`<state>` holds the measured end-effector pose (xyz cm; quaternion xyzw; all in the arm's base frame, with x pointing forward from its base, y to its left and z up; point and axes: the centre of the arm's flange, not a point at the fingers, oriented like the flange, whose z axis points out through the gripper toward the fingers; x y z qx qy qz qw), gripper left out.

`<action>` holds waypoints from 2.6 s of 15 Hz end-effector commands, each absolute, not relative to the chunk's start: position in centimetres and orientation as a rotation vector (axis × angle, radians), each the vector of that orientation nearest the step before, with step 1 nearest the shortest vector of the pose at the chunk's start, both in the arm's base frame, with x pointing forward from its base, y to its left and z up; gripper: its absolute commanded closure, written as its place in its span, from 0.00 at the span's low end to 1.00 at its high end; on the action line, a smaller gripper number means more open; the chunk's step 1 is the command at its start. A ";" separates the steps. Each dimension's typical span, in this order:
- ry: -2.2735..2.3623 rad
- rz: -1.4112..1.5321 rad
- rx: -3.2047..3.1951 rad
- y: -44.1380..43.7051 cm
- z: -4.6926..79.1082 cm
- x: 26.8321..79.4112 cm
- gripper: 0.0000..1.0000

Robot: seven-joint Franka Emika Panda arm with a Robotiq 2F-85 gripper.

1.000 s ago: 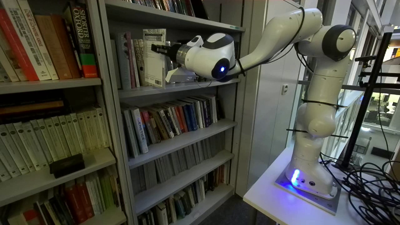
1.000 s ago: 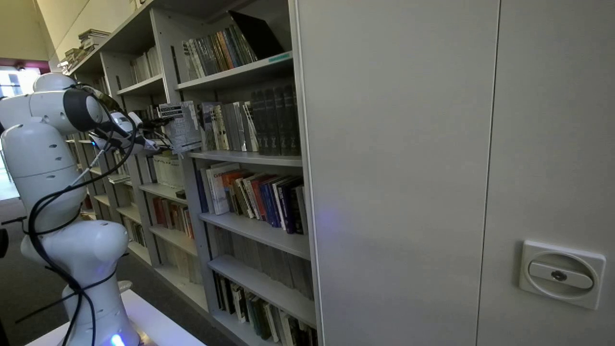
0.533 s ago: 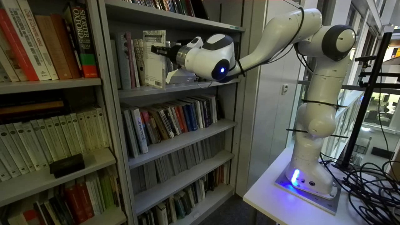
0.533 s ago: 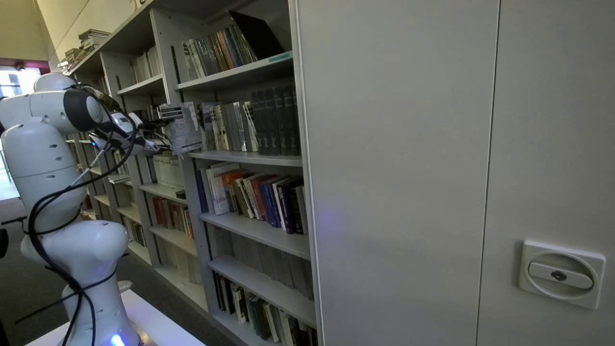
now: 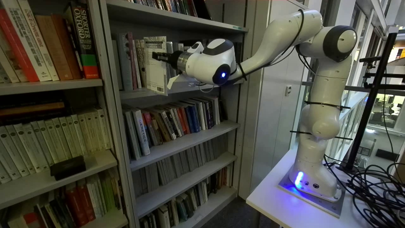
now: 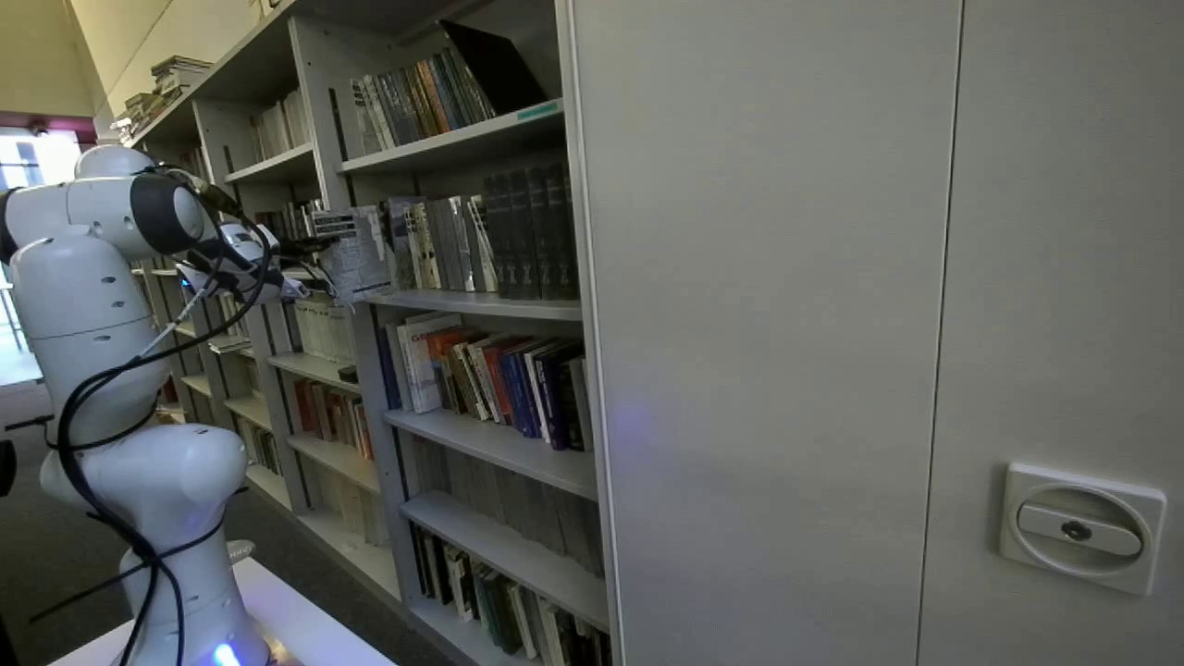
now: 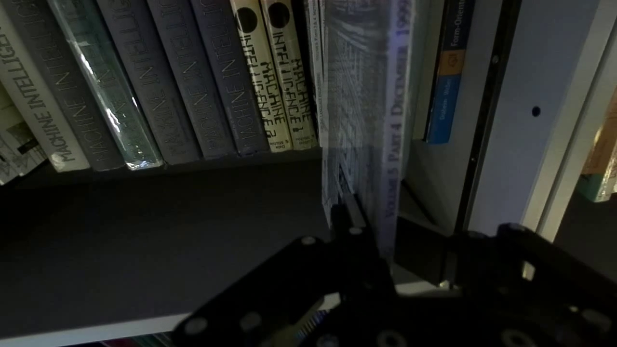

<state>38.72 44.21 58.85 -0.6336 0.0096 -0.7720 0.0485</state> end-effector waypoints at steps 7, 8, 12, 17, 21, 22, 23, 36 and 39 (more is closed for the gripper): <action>0.044 -2.380 -1.904 43.2 59.8 40.2 0.98; 0.048 -2.381 -1.904 43.1 59.8 40.4 0.98; 0.066 -2.377 -1.894 42.9 59.8 41.2 0.98; 0.062 -2.361 -1.889 43.4 59.4 41.8 0.98; 0.044 -2.361 -1.874 43.8 59.4 42.2 0.98; 0.040 -2.361 -1.871 43.9 59.3 42.3 0.98; 0.036 -2.362 -1.868 44.0 59.4 42.4 0.98; -0.084 -2.367 -1.806 45.5 59.4 44.1 0.98; -0.085 -2.381 -1.804 45.2 59.4 44.6 0.98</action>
